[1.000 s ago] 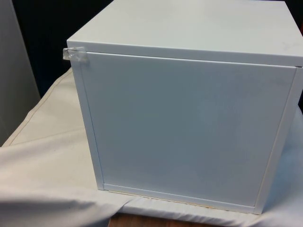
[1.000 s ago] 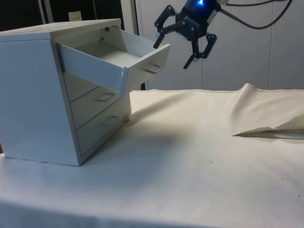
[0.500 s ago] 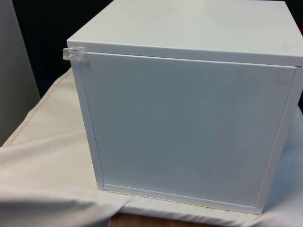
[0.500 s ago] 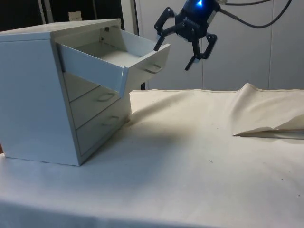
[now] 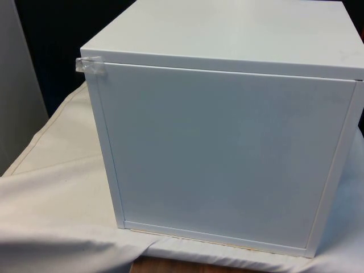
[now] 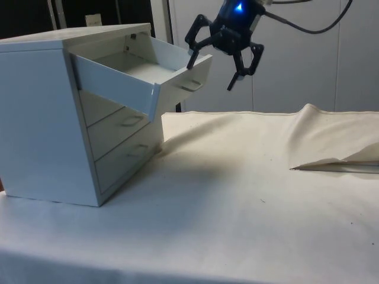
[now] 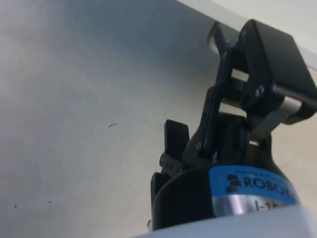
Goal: Open the drawer, then close it.
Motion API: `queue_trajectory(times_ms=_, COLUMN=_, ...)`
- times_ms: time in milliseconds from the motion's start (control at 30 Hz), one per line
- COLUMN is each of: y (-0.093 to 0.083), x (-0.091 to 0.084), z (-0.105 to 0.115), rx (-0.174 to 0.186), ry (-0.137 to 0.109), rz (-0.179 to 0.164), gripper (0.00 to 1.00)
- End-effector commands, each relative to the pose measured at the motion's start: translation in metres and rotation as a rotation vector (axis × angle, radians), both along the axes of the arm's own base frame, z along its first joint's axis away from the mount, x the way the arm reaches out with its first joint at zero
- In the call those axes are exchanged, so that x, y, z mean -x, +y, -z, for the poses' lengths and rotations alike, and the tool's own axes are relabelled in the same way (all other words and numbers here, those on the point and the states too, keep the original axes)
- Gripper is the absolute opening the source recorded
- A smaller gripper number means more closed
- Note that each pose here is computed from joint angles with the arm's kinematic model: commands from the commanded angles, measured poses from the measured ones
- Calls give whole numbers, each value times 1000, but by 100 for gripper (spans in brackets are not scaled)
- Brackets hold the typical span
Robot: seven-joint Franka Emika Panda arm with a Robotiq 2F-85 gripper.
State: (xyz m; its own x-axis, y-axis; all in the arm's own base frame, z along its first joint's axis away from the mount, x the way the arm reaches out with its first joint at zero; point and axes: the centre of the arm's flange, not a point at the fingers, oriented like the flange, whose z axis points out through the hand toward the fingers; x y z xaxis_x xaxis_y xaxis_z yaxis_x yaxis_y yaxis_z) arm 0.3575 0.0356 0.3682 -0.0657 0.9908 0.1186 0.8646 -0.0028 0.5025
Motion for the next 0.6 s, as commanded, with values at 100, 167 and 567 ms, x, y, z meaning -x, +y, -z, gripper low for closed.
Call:
queue_trajectory(times_ms=100, y=0, x=-3, z=2, rx=40, ry=8, rz=0, gripper=100)
queue_trajectory(times_ms=167, y=1, x=0, z=6, rx=46, ry=16, rz=-3, gripper=100)
queue_trajectory(times_ms=567, y=7, x=11, z=22, rx=67, ry=42, rz=-19, gripper=100)
